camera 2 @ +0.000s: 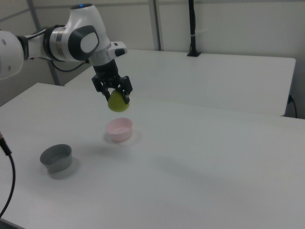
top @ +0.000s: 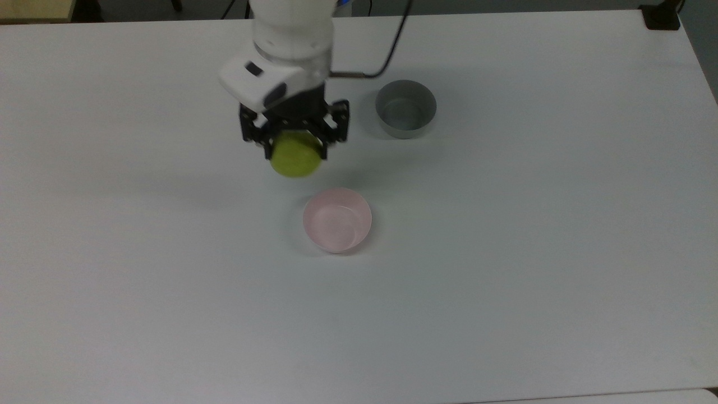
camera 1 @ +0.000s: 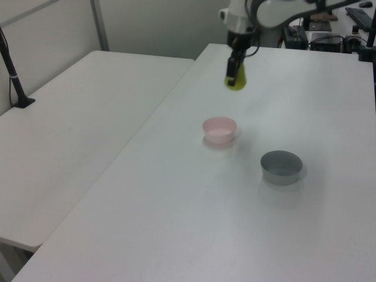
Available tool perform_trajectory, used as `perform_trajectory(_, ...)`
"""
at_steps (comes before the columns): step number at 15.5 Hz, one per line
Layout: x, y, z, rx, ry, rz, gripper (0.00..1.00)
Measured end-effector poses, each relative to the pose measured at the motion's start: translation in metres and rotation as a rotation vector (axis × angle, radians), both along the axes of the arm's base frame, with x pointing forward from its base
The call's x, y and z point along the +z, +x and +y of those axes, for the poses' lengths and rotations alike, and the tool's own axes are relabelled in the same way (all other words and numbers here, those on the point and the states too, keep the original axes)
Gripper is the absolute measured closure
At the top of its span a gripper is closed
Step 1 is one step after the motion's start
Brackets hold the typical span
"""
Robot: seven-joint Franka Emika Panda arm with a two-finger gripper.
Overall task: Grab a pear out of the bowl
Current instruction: 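Lift the pear up out of the pink bowl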
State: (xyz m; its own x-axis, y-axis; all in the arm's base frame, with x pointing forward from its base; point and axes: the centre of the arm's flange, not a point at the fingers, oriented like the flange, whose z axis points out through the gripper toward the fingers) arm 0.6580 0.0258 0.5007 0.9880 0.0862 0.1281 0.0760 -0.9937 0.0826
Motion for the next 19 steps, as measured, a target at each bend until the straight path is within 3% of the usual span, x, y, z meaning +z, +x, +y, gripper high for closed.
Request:
perform_trajectory(4, 0.019, -0.045, -0.068, 0.023, 0.007, 0.052, 0.17)
perform_trajectory(8, -0.012, -0.067, -0.093, 0.03, -0.009, 0.128, 0.17)
perform_trajectory(11, -0.058, -0.064, -0.09, 0.04, -0.016, 0.205, 0.17)
perform_trajectory(19, -0.142, -0.04, -0.085, 0.073, -0.062, 0.255, 0.17)
